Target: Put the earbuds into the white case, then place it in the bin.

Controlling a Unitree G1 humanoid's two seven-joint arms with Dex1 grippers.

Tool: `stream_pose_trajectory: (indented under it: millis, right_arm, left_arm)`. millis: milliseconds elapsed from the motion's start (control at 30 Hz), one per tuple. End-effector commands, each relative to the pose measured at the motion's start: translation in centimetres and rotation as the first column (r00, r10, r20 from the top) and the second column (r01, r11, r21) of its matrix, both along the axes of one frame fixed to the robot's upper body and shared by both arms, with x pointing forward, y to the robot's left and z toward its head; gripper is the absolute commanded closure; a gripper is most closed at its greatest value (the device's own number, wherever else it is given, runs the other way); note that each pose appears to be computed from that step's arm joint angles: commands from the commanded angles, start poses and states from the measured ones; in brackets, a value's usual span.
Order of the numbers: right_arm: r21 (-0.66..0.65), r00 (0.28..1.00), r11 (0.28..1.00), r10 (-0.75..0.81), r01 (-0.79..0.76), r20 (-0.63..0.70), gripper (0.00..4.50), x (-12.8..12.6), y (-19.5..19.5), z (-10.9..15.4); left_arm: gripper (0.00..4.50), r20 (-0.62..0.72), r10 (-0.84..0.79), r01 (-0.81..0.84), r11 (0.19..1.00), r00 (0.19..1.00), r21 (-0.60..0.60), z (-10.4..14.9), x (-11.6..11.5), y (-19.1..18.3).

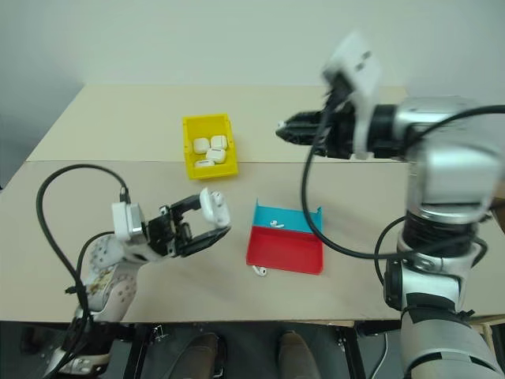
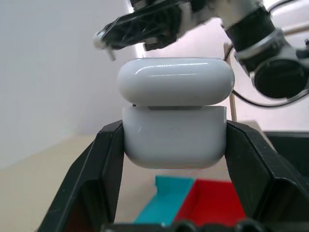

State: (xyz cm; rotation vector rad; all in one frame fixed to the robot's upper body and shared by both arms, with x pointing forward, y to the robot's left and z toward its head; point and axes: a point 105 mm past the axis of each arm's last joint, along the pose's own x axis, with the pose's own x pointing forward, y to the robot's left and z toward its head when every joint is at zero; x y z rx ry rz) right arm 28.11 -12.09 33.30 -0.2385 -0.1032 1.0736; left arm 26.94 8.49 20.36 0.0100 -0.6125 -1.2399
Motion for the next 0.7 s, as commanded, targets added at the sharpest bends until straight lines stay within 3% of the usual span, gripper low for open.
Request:
stream_pose_trajectory:
  millis: [33,200,300,700]
  right_arm:
    - [0.133,0.993,0.985,0.099,-0.106,0.057,3.89,-3.9,0.0,-0.5]
    - [0.322,0.963,0.910,0.221,-0.259,0.152,3.89,-7.0,1.2,-2.4]
    - [0.366,0.963,0.893,0.221,-0.262,0.152,3.89,-7.0,2.1,-3.2]
    - [0.374,0.950,0.874,0.272,-0.311,0.154,3.89,-6.6,4.1,-4.2]
  left_arm:
    - [1.69,0.004,-0.057,0.057,0.994,0.998,-0.093,2.5,0.1,-1.1]
    - [1.69,0.004,-0.155,0.154,0.981,0.988,-0.119,3.9,-0.3,-2.1]
    - [1.69,0.003,-0.197,0.196,0.975,0.980,-0.107,4.0,-0.7,-2.2]
    - [1.69,0.001,-0.243,0.242,0.964,0.970,-0.108,3.1,-2.0,-2.0]
